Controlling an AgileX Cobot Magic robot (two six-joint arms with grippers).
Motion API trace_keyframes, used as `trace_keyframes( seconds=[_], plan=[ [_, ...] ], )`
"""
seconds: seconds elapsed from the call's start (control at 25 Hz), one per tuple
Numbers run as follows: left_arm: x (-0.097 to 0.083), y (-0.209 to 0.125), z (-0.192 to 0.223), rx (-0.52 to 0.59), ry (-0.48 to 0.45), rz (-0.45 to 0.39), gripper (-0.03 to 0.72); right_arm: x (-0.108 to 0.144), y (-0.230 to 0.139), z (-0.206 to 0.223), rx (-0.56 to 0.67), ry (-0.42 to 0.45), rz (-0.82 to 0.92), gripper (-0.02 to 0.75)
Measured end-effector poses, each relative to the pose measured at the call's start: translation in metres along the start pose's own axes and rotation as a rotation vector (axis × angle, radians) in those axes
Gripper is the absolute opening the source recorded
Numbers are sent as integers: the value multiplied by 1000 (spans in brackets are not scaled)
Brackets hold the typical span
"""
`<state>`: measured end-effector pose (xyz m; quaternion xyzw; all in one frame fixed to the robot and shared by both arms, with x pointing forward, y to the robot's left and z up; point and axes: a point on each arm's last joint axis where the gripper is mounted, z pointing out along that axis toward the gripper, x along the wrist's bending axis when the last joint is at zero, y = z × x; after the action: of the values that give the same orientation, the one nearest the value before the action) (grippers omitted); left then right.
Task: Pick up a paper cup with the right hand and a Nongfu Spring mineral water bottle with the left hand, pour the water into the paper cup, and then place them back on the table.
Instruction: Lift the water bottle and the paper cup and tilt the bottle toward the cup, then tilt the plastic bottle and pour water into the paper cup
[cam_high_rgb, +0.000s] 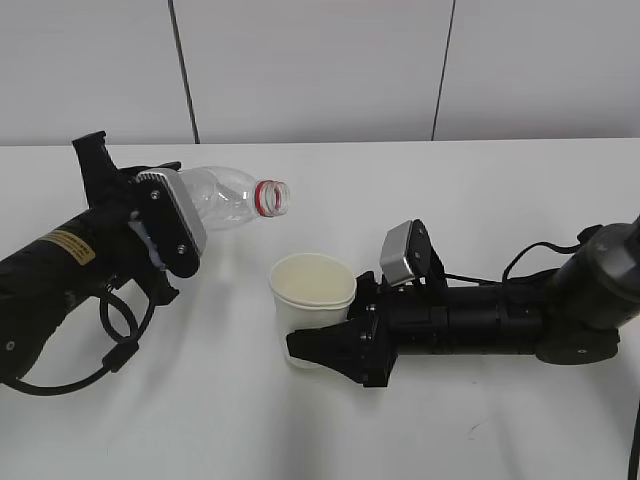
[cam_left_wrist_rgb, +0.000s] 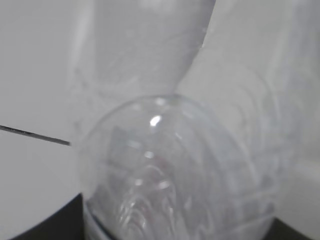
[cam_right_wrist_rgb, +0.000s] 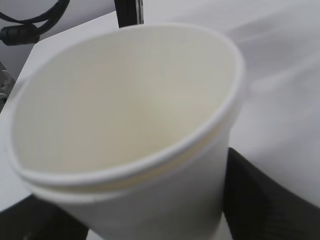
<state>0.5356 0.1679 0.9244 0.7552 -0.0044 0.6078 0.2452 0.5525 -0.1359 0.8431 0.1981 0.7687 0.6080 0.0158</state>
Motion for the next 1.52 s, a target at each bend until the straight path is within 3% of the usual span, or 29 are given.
trace_keyframes(
  seconds=[1.08, 1.52],
  plan=[
    [5, 0, 0, 9, 56, 165, 326, -6, 8, 3, -23, -9, -15, 528],
    [6, -1, 0, 13, 62, 193, 326, -6, 8, 3, -23, -9, -15, 528]
  ],
)
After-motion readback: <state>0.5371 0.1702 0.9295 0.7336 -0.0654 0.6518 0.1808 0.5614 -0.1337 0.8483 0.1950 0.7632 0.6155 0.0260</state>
